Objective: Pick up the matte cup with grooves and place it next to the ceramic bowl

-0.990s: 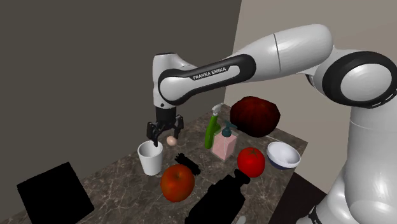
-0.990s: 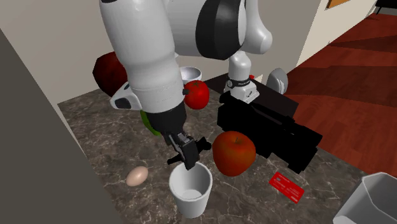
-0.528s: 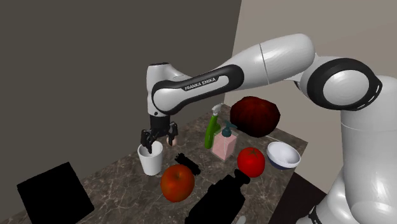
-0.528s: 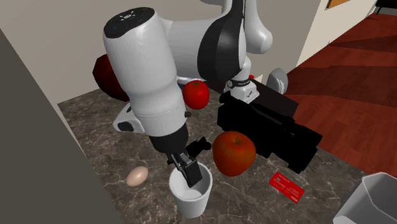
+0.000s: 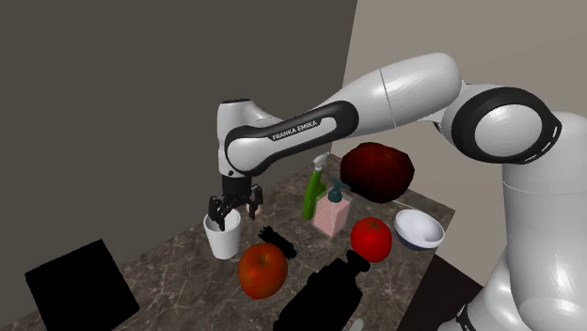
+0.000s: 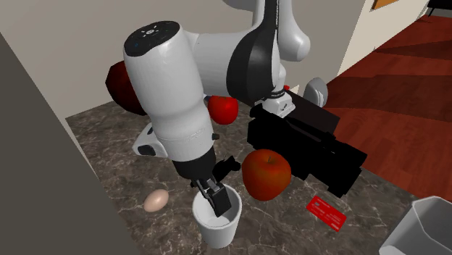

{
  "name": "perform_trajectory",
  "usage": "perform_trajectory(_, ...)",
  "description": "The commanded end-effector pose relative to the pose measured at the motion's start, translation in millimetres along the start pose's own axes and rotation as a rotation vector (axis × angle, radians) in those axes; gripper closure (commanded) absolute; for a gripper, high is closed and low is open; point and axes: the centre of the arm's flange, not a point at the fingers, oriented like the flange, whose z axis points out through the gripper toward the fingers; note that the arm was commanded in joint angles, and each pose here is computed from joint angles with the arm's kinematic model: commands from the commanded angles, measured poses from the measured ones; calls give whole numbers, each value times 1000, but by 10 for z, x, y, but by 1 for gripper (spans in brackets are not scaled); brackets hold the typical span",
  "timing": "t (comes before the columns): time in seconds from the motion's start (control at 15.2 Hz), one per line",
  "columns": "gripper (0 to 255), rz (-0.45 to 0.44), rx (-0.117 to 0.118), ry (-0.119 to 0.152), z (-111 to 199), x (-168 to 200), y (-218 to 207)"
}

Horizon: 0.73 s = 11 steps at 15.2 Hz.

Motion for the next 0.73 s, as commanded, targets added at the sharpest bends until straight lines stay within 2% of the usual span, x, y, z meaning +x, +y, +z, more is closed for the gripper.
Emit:
perform_trajectory(0.0,0,0,0,0,0,0,0)
perform_trajectory(0.07,255,0,0,0,0,0,0)
perform_trajectory(0.66,255,0,0,0,1,0,0)
